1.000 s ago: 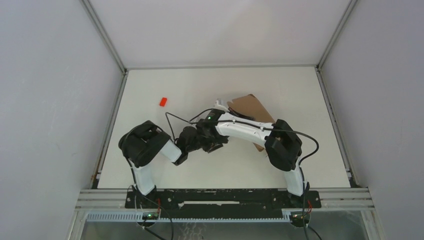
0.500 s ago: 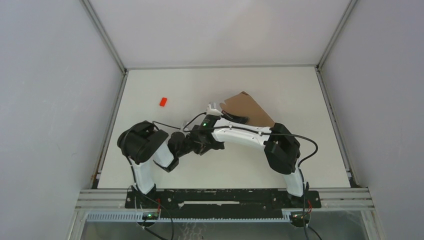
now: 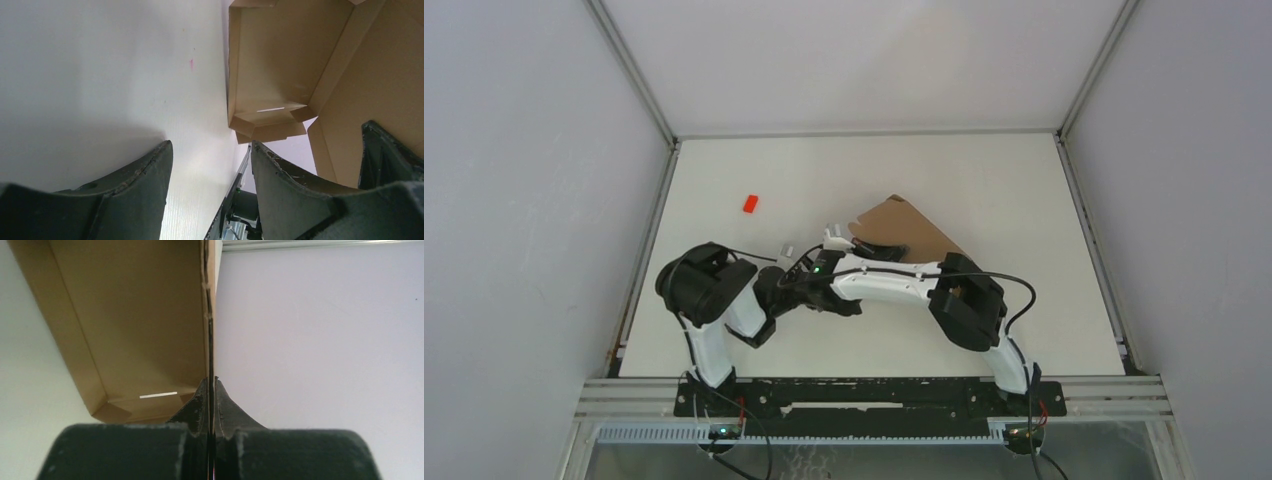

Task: Fold the paper box
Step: Fold the paper box at the center of the board.

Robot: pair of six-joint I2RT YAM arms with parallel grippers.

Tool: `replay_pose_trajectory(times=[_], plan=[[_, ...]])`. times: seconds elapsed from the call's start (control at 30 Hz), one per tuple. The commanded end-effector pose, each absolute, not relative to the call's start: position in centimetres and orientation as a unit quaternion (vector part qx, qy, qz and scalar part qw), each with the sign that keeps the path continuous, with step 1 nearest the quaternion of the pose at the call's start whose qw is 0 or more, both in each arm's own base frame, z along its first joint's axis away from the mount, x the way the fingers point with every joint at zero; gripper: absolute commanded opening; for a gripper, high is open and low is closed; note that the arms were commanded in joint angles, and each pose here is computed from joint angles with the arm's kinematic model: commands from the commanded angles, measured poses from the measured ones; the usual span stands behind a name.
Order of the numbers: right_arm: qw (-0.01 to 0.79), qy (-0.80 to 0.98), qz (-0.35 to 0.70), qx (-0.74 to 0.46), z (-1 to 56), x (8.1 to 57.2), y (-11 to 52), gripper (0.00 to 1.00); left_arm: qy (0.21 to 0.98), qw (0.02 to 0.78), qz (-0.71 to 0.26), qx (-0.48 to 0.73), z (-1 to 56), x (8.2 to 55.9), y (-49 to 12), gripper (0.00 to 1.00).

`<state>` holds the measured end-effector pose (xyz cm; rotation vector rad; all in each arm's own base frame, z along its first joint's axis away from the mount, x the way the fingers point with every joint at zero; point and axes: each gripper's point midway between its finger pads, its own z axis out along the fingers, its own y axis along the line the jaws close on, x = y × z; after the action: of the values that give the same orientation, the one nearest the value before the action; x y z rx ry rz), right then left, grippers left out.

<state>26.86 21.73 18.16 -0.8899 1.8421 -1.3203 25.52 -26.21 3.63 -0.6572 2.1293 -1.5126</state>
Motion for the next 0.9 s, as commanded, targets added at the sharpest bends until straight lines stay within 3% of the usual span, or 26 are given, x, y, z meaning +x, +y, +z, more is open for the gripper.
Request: replay_pose_trajectory(times=[0.0,0.2,0.67,0.87], plan=[[0.371,0.715,-0.491,-0.332,17.7,26.4,23.0,0.0,0.766,0.234,-0.548,-0.242,4.0,25.6,-25.4,0.65],[0.368,0.736,-0.455,-0.339,16.7,26.0,24.0,0.0,0.76,0.236,-0.551,-0.251,3.8,25.7,-24.7,0.64],[0.387,0.714,-0.506,-0.29,21.5,28.8,20.2,0.0,0.755,0.239,-0.561,-0.243,4.7,25.7,-24.8,0.64],[0.41,0.701,-0.513,-0.277,23.3,30.4,21.3,0.0,0.751,0.24,-0.568,-0.238,5.3,25.8,-25.0,0.64]])
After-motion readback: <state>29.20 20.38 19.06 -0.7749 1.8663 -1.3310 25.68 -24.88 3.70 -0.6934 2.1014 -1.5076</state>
